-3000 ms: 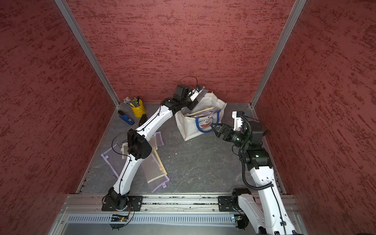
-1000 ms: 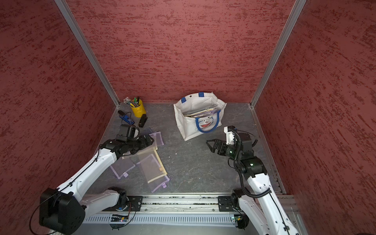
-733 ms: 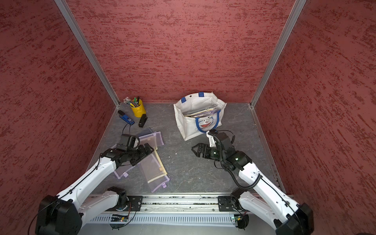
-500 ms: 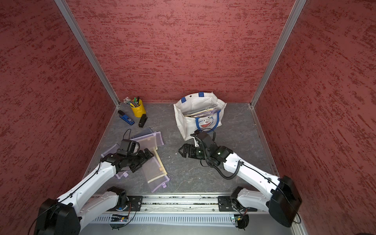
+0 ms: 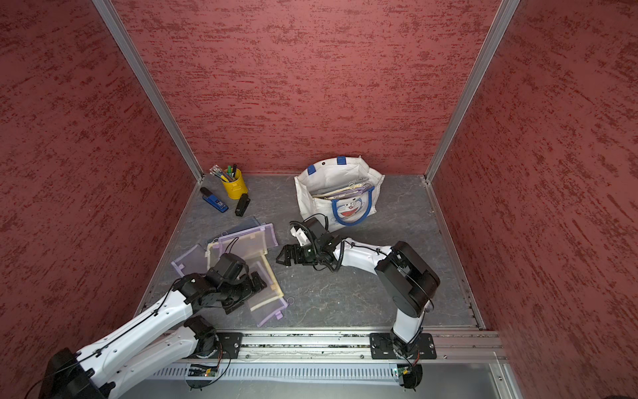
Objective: Put the pencil pouch into the canvas bag
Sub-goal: Move the pencil pouches to the center of the board, then pick up the pencil pouch.
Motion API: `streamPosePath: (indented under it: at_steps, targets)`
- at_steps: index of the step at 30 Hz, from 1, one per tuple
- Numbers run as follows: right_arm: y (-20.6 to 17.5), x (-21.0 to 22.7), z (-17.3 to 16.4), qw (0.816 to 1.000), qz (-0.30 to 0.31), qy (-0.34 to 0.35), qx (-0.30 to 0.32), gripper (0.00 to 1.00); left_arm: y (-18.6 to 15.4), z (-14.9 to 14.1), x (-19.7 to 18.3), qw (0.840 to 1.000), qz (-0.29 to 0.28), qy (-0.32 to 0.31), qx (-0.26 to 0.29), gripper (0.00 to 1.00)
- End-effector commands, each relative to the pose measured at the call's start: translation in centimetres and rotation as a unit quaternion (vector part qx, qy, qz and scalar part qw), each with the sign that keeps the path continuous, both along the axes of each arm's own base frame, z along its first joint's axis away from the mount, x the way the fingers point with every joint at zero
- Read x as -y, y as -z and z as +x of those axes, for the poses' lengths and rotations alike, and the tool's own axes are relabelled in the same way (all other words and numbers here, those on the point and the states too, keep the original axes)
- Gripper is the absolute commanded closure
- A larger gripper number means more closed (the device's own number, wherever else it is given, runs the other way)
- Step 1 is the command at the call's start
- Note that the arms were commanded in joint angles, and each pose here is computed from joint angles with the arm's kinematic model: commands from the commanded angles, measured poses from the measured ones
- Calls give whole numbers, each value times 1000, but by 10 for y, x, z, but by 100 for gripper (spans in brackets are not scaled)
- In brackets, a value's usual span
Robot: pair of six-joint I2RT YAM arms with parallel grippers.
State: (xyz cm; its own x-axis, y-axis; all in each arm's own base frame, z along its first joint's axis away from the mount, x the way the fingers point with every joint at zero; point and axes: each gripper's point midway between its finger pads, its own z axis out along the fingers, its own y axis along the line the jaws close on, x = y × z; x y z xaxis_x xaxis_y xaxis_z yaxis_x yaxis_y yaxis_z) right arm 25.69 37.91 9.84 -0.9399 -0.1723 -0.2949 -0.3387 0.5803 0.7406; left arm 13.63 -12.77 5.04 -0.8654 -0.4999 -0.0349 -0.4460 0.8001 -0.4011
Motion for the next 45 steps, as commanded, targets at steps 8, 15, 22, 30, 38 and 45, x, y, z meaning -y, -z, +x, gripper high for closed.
streamPosePath:
  at_steps: [8, 15, 22, 30, 38, 45]
  targets:
    - [1, 21, 22, 999, 36, -12, -17, 3, 43, -1, 31, 999, -15, -16, -43, 1]
    - [19, 49, 30, 998, 21, 16, -50, 5, 43, 27, 70, 998, -32, 44, -16, 6]
    - [34, 57, 31, 997, 21, 28, -67, 9, 45, 42, 101, 993, -24, 111, -12, 12]
    - [33, 49, 41, 996, 49, 29, -62, 15, 7, 46, 98, 990, -84, 106, 26, 14]
    - [33, 39, 47, 998, 38, 11, -41, 22, -8, 56, 37, 984, -150, -38, 84, 16]
    - [41, 21, 45, 999, 27, -10, -35, 30, -14, 76, 15, 969, -183, -102, 130, 20]
